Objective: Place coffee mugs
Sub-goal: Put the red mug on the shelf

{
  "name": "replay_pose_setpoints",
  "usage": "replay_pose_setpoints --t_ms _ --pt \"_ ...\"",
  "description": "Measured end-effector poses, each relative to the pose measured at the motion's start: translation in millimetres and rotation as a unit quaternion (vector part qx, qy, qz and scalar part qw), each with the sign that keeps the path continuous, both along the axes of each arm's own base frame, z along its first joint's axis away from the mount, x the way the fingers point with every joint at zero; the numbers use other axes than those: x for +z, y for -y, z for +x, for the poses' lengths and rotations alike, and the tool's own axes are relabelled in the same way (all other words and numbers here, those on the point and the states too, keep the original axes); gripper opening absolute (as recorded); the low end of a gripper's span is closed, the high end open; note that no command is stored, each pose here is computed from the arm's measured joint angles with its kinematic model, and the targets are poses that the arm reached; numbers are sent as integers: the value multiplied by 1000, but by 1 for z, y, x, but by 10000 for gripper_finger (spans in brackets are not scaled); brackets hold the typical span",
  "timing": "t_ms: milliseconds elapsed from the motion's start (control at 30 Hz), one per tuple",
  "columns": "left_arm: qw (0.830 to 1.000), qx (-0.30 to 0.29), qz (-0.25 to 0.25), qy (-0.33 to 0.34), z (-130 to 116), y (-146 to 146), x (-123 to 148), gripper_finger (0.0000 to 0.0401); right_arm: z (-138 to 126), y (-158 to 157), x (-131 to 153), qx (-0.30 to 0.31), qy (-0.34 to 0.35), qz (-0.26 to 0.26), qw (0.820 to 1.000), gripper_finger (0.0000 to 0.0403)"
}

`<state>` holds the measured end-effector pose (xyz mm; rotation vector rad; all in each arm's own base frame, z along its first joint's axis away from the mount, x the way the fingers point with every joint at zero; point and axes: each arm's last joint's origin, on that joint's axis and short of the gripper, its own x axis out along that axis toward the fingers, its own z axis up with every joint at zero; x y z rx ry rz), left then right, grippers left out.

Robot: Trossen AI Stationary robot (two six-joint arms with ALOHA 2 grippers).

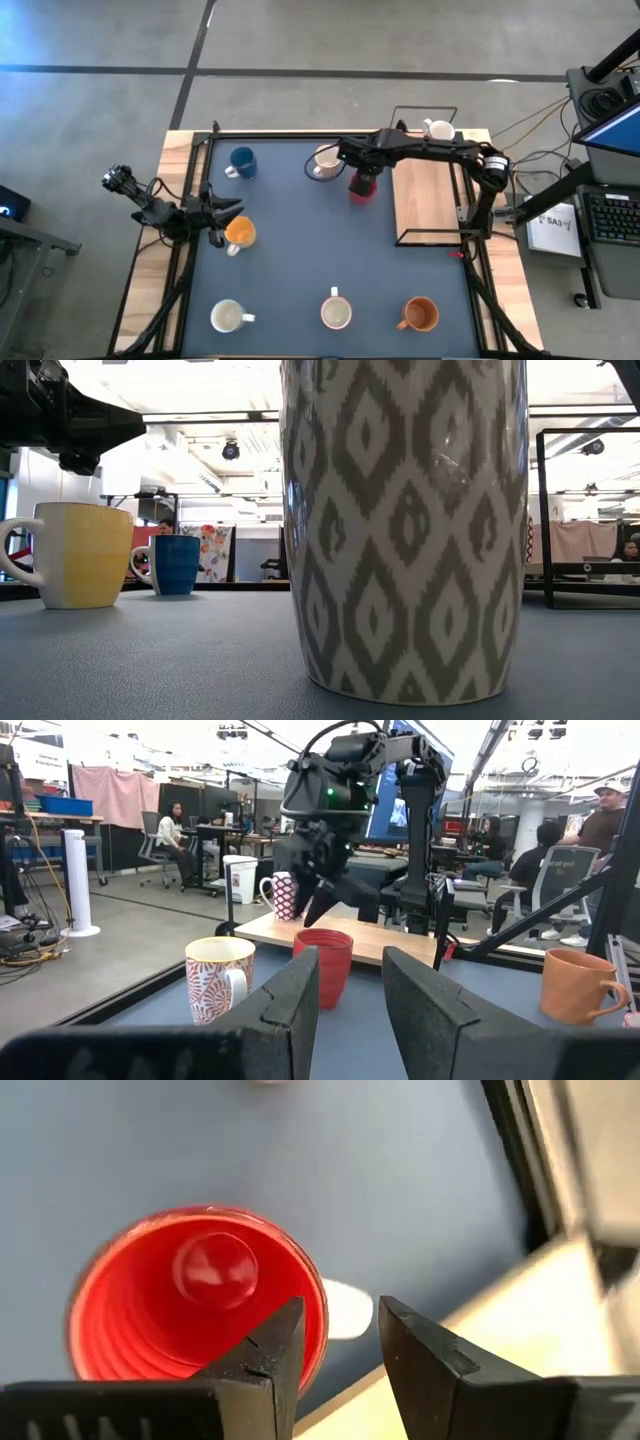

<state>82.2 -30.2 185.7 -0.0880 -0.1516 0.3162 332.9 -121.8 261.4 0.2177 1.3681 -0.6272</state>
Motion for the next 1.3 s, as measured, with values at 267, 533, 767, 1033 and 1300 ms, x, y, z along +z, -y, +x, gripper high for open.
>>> replay_pose_setpoints --t_ms 267,533,767,1033,1300 --pt "1000 0 0 0 0 0 0 95 -8 -7 -8 -125 2 81 989 119" --pt "1000 0 0 0 0 0 0 95 -12 -8 -13 -187 -5 89 978 126" --pt "1000 0 0 0 0 0 0 95 -15 -10 -22 -208 -12 107 972 123" --pt "1000 0 0 0 0 0 0 95 -17 -11 -41 -195 -14 112 974 104" --pt "1000 0 0 0 0 0 0 95 -13 -9 -43 -139 -1 108 984 35"
